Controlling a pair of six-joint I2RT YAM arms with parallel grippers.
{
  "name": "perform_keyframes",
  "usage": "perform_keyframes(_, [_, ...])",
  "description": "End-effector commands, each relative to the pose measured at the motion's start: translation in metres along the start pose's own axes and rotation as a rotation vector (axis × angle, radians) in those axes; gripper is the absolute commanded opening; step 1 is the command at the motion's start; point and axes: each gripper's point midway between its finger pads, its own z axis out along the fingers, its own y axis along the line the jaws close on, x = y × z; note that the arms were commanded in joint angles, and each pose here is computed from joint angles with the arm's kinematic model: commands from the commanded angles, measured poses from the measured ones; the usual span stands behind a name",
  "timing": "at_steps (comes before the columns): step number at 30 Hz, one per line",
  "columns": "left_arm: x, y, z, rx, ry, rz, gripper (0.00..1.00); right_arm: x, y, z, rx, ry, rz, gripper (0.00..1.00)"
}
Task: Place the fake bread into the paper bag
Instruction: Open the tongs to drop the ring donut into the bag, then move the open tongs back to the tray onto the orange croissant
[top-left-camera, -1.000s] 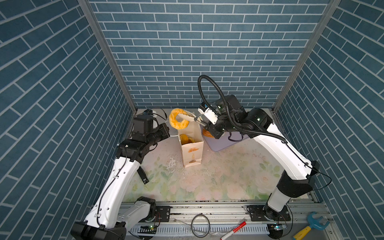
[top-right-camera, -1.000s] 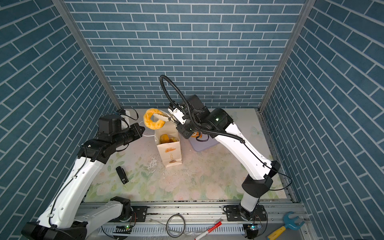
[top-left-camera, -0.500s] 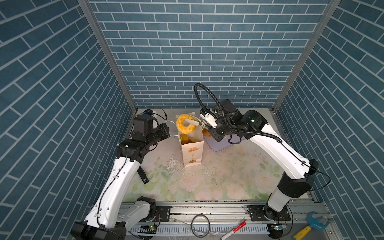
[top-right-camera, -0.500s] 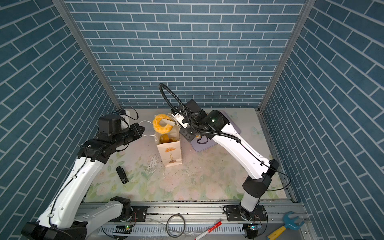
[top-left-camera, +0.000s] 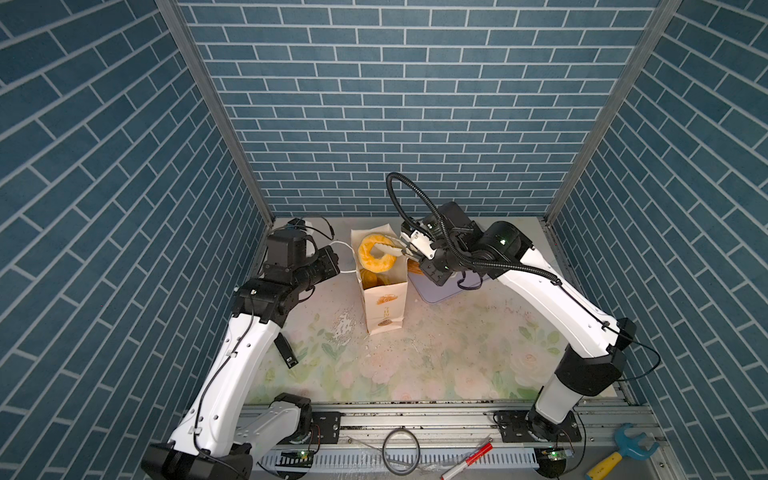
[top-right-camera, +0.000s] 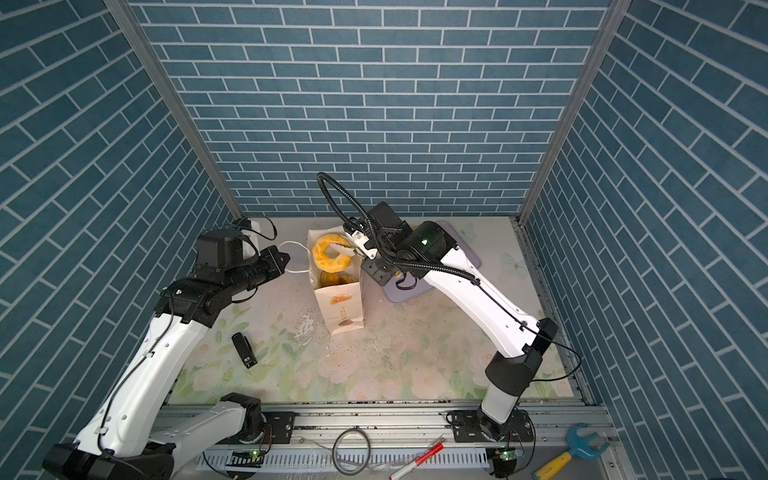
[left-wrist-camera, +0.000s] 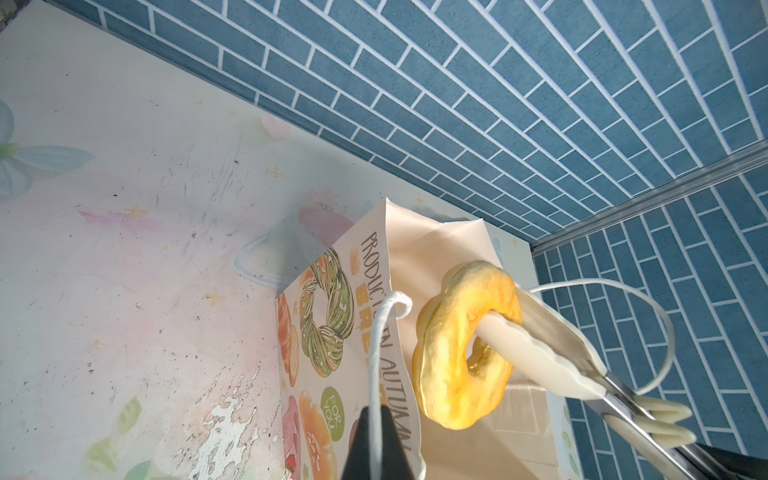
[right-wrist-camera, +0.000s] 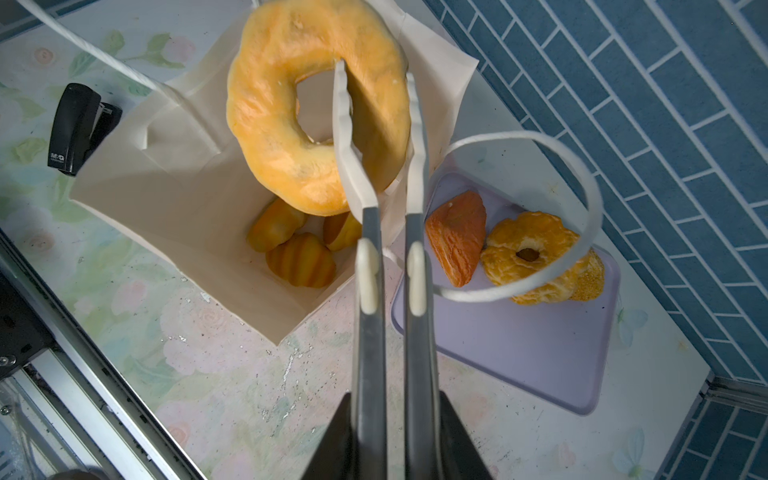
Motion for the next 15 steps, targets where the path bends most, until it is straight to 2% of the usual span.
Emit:
perform_keyframes(1, [0.001,0.001,-0.002,-0.012,0.000,0.007,0.00,-0.014,-0.010,-0.010,0.036,-0.048,-0.023,0.33])
perform_keyframes(11, [-0.001,0.001,-0.002,-0.017,-0.006,0.005,0.00,-0.046,-0.015,-0.044,0.025,-0.178,0.006,0.37])
perform_keyframes(15, [-0.002,0.002,-0.004,-0.023,-0.013,0.006,0.00,-0.059,-0.030,-0.066,0.054,-0.250,0.051,0.38])
